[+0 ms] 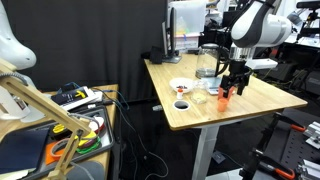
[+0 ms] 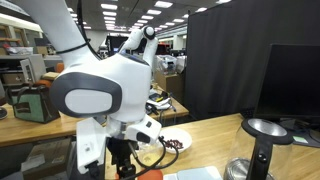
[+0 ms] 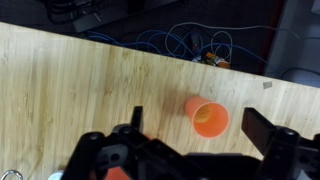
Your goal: Move the orange cup to the right
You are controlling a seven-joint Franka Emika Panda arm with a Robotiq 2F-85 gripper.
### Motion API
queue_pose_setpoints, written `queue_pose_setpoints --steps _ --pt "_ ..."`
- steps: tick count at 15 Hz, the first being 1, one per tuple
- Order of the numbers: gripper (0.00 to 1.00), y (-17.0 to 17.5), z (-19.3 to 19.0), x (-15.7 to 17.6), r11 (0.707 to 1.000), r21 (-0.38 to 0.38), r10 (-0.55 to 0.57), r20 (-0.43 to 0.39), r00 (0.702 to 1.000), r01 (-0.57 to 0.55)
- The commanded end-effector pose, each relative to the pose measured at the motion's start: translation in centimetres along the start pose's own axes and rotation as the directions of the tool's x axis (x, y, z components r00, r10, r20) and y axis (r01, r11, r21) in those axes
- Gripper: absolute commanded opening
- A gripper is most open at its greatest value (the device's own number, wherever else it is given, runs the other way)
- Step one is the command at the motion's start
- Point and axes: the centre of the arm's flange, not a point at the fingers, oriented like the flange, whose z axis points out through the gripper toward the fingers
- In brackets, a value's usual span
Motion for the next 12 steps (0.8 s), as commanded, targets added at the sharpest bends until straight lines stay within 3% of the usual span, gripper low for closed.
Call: queue_pose_setpoints --steps 1,12 --pt "1.00 0.8 0.3 0.4 1.000 0.003 0.028 0.003 1.000 -0.028" --pt "1.00 -0.2 1.2 1.1 1.000 0.012 0.000 0.025 1.000 0.000"
